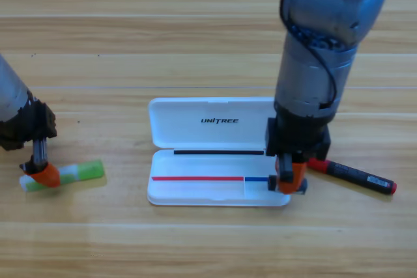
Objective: Clean up eraser and pencils
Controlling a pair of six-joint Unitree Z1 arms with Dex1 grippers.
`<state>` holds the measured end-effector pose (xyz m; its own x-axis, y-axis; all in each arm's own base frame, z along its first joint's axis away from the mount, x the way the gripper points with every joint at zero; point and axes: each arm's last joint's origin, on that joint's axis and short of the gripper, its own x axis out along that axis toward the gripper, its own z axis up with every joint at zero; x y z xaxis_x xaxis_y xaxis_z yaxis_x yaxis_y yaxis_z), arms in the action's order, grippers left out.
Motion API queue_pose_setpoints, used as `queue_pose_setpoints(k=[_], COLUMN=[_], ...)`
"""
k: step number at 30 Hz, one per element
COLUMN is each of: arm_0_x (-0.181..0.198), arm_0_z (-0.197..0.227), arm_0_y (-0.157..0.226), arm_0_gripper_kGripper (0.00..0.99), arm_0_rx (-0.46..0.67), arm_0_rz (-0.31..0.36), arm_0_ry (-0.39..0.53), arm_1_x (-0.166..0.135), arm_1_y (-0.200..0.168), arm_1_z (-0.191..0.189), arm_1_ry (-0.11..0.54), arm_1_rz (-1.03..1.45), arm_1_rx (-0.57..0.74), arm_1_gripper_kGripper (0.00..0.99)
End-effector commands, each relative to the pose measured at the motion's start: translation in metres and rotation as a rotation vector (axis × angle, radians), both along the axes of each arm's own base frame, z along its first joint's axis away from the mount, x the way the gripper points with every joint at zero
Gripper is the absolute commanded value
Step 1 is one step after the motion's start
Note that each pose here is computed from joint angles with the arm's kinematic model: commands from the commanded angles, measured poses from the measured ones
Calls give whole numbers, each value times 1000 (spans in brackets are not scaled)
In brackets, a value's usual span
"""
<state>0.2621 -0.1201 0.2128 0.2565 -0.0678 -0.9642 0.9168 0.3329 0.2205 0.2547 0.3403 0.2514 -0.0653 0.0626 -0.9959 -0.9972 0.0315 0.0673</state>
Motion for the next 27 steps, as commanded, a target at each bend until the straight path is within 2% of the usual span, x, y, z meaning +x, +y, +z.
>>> queue_pose_setpoints(k=[1, 12, 25, 27], arm_0_x=[-2, -1, 1, 0], arm_0_z=[-24, -34, -43, -44], arm_0_y=[-7, -7, -9, -9], arm_0_gripper_kGripper=[931, 887, 752, 738], arm_0_rx=[17, 23, 20, 21], arm_0_rz=[-15, -13, -16, -15], arm_0_ry=[50, 64, 86, 94], arm_1_x=[5, 13, 16, 15], arm_1_y=[23, 36, 38, 38], arm_1_z=[-45, -53, -58, -59], arm_1_ry=[20, -2, -12, -12], arm_1_rz=[55, 69, 70, 70], arm_1_rx=[-97, -93, -105, -110], arm_1_gripper_kGripper=[0, 0, 0, 63])
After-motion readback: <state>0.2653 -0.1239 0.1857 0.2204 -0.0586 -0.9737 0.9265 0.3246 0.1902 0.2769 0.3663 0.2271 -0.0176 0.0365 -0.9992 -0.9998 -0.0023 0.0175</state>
